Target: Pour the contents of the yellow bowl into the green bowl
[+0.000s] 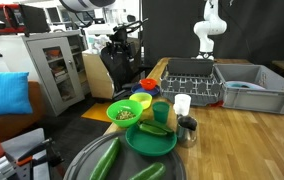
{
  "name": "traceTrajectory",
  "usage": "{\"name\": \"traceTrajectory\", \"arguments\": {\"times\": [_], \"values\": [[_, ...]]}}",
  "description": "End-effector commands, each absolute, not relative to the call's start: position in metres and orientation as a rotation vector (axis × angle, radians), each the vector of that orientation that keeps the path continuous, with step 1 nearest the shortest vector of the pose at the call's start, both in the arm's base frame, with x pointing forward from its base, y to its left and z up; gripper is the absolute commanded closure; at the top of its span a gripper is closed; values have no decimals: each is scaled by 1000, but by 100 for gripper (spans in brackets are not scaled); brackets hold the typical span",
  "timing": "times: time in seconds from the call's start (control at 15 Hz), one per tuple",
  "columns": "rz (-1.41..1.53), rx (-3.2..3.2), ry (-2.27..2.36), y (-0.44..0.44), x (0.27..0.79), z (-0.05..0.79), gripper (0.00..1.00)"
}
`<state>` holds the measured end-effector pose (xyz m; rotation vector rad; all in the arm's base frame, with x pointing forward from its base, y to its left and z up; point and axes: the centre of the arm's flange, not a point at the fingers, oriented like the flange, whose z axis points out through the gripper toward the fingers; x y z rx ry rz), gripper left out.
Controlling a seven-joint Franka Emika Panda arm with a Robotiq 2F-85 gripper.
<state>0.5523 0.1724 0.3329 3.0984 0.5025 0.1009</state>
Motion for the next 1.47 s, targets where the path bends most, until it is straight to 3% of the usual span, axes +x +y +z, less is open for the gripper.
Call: {"name": "traceTrajectory", "arguments": {"times": [0.0, 0.6, 1.27, 1.4], "values": [[99, 3097, 506, 173, 554, 332, 0], [119, 2998, 541, 202, 573, 317, 0], [-245, 2744, 632, 265, 593, 225, 0], [-199, 2759, 623, 260, 580, 222, 0]]}}
